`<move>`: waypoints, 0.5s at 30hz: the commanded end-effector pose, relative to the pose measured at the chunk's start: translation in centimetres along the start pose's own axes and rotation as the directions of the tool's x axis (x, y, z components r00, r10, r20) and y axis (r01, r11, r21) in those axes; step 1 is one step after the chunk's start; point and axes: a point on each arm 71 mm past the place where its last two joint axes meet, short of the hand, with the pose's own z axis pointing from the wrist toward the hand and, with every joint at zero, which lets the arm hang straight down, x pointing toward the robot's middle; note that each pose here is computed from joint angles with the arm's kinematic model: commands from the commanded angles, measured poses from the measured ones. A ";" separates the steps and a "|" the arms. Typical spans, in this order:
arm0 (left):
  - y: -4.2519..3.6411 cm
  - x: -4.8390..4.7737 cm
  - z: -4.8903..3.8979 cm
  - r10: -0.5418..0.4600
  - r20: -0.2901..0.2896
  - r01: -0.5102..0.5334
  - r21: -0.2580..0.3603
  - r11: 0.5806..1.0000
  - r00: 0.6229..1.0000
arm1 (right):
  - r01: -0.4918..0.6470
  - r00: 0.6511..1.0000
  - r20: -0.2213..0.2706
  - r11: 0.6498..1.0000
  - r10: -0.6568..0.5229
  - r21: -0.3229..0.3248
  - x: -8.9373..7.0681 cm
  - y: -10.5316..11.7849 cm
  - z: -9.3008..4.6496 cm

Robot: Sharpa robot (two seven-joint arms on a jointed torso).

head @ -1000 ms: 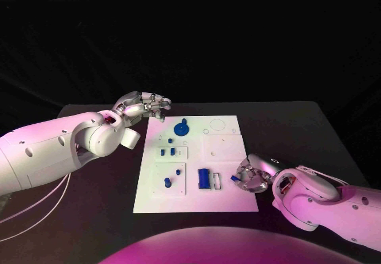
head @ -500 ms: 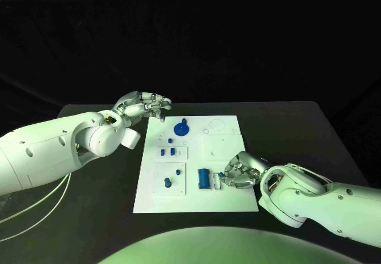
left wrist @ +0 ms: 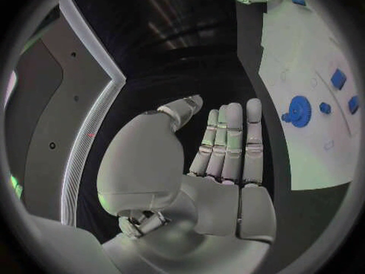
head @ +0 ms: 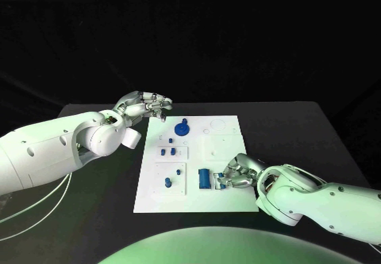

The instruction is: Assemble the parts on the task board

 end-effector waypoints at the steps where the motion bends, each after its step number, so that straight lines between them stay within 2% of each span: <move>1: -0.12 0.28 0.07 -0.004 -0.018 0.004 0.008 1.000 1.000 | 0.011 1.000 -0.027 1.000 -0.011 -0.006 0.4 0.1 0.1; 15: -0.10 0.21 0.05 -0.003 -0.018 0.004 0.007 1.000 1.000 | 0.009 1.000 -0.026 1.000 -0.009 -0.022 0.7 0.6 0.2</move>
